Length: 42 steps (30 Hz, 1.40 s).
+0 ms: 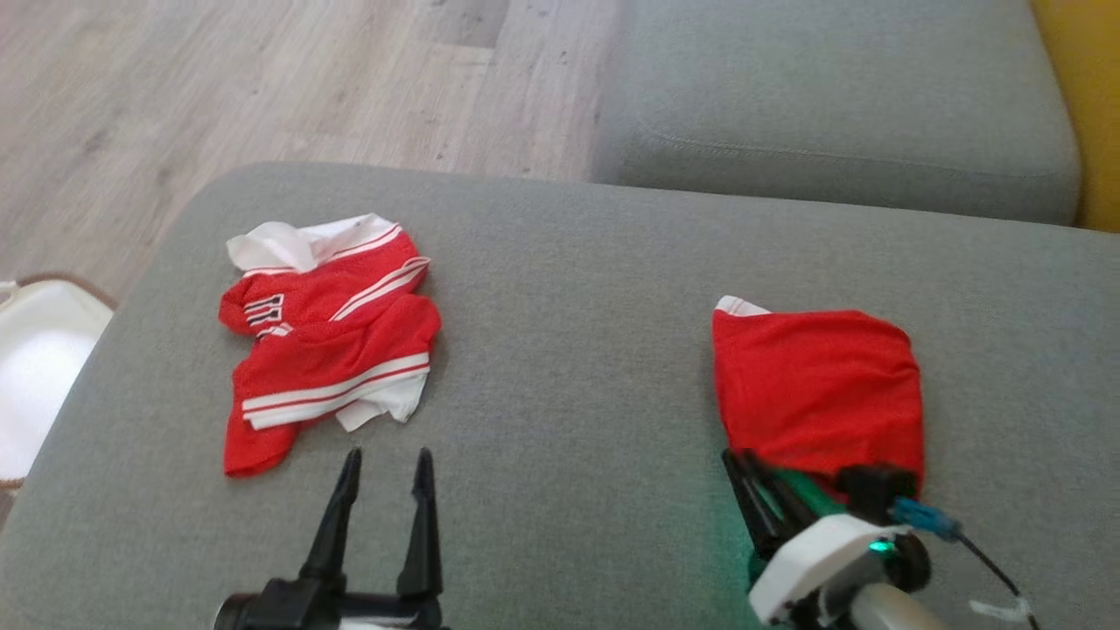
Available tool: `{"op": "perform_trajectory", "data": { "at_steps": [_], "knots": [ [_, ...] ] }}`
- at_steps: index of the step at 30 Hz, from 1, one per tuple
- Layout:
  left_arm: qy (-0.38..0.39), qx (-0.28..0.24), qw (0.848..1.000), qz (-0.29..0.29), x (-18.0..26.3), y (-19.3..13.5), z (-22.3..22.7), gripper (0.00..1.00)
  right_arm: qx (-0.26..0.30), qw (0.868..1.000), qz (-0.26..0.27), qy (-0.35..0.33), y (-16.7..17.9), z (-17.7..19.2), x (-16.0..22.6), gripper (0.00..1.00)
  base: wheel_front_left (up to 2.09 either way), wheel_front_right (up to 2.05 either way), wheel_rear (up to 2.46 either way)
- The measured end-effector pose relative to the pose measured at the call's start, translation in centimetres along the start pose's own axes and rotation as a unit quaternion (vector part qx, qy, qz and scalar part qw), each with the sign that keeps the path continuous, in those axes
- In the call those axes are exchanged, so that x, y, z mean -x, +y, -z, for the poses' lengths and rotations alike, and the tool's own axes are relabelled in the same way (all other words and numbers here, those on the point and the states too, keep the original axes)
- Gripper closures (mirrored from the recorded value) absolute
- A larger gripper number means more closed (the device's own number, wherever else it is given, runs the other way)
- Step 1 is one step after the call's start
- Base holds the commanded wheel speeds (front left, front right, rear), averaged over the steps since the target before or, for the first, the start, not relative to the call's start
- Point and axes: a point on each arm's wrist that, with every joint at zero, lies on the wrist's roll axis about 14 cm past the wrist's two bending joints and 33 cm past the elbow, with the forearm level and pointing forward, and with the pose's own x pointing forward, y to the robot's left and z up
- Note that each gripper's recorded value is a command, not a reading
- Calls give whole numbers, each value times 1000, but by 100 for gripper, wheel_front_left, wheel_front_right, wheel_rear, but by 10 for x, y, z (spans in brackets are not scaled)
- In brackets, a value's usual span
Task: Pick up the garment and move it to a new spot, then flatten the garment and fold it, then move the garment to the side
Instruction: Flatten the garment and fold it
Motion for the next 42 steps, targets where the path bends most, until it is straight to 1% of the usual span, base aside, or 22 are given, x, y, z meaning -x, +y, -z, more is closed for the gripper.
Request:
{"op": "perform_trajectory", "data": {
  "at_steps": [4,7,9,11,13,15,19,31,42],
  "knots": [
    [6,-3,1000,-14,5,6,4,0,8,998,42,-37,-29,-15,17,0,0,0,0],
    [6,-5,1000,-17,6,7,5,0,18,994,67,-80,-45,-37,30,0,0,0,0],
    [4,-7,1000,-17,5,8,3,0,35,989,82,-117,-52,-57,41,0,0,0,0],
    [5,-8,1000,-20,7,10,4,0,62,984,95,-138,-57,-67,54,0,0,0,0],
    [8,-10,1000,-22,9,11,6,0,71,982,103,-144,-60,-68,61,0,0,0,0],
    [20,-14,999,-30,15,16,14,0,82,976,129,-154,-66,-65,80,0,0,0,0],
    [23,-14,999,-31,18,17,16,0,82,971,156,-165,-69,-60,97,0,0,0,0],
    [29,-23,999,-21,19,13,20,0,96,966,164,-174,-61,-59,108,0,0,0,0],
    [23,-24,999,-22,20,15,18,0,94,965,167,-179,-58,-58,112,0,0,0,0]
  ]
}}
